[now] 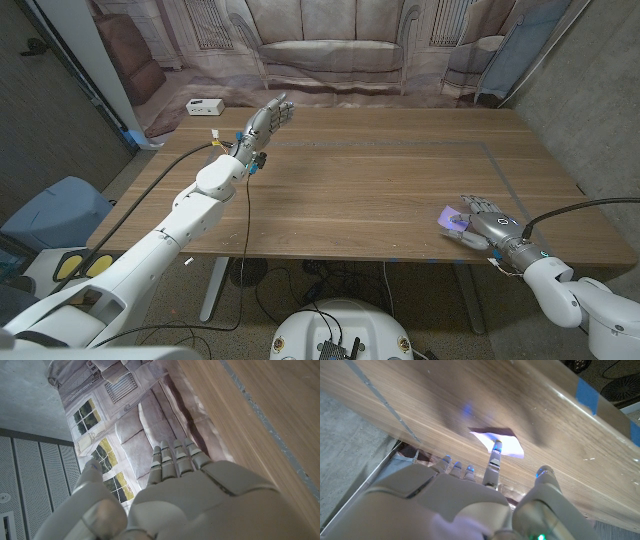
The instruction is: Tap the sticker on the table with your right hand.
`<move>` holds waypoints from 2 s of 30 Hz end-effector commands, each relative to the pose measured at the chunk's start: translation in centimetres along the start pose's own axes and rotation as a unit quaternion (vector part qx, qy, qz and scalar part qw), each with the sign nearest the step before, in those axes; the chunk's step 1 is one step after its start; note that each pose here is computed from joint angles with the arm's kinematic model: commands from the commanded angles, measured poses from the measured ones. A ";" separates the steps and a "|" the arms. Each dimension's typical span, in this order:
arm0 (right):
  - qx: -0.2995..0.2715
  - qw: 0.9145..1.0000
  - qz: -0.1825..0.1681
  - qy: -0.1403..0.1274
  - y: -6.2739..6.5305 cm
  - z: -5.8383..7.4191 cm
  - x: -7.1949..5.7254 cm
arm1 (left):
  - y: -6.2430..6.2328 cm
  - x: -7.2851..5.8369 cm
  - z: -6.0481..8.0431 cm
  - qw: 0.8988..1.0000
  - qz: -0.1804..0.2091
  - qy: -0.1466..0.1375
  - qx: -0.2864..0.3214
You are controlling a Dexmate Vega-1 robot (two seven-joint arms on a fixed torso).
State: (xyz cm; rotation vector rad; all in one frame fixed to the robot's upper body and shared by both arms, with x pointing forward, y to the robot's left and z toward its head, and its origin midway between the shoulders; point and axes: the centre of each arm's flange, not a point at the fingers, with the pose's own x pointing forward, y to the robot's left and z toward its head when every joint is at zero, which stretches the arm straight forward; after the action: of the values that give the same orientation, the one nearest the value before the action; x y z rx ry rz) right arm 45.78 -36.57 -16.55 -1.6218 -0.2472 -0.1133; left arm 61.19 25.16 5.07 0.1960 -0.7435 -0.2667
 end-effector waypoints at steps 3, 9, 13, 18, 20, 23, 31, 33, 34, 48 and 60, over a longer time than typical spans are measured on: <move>-0.003 1.000 -0.026 -0.001 -1.0 0.2 -0.2 | 0.1 -0.2 0.0 1.000 -0.001 0.000 0.000; -0.004 1.000 -0.030 -0.001 -1.1 0.3 -0.3 | 0.1 -0.1 0.0 1.000 -0.005 -0.003 -0.006; -0.003 0.999 -0.036 -0.001 -1.3 0.3 -0.4 | 0.1 0.0 0.1 1.000 -0.007 -0.004 -0.006; -0.002 0.999 -0.043 -0.001 -1.5 0.4 -0.4 | 0.1 0.1 0.0 1.000 -0.008 -0.002 -0.004; -0.001 0.999 -0.045 -0.001 -1.6 0.5 -0.4 | 0.1 0.2 0.0 1.000 -0.008 -0.001 -0.003; 0.000 0.999 -0.048 0.000 -1.7 0.5 -0.3 | 0.2 0.2 0.0 1.000 -0.007 -0.001 -0.004; 0.002 0.999 -0.055 0.000 -1.9 0.7 -0.3 | 0.3 0.3 -0.2 1.000 -0.008 0.001 -0.004; 0.003 0.998 -0.057 0.001 -1.9 0.7 -0.4 | 0.3 0.4 -0.2 1.000 -0.008 0.001 -0.005; 0.003 0.998 -0.057 0.000 -1.9 0.7 -0.4 | 0.3 0.4 -0.2 1.000 -0.008 0.000 -0.005; 0.013 0.998 -0.057 0.005 -1.7 0.8 -0.9 | 0.1 0.7 -0.4 1.000 -0.011 0.000 -0.008; 0.020 0.997 -0.076 0.001 -1.9 1.0 -1.3 | 0.2 0.5 -0.3 1.000 -0.013 -0.002 -0.007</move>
State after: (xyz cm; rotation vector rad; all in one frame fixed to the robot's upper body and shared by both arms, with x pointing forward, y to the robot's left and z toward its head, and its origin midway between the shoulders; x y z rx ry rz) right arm 44.43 -35.81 -15.16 -1.5771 -0.3363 -0.2069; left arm 61.87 25.15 5.21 0.1903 -0.7390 -0.2927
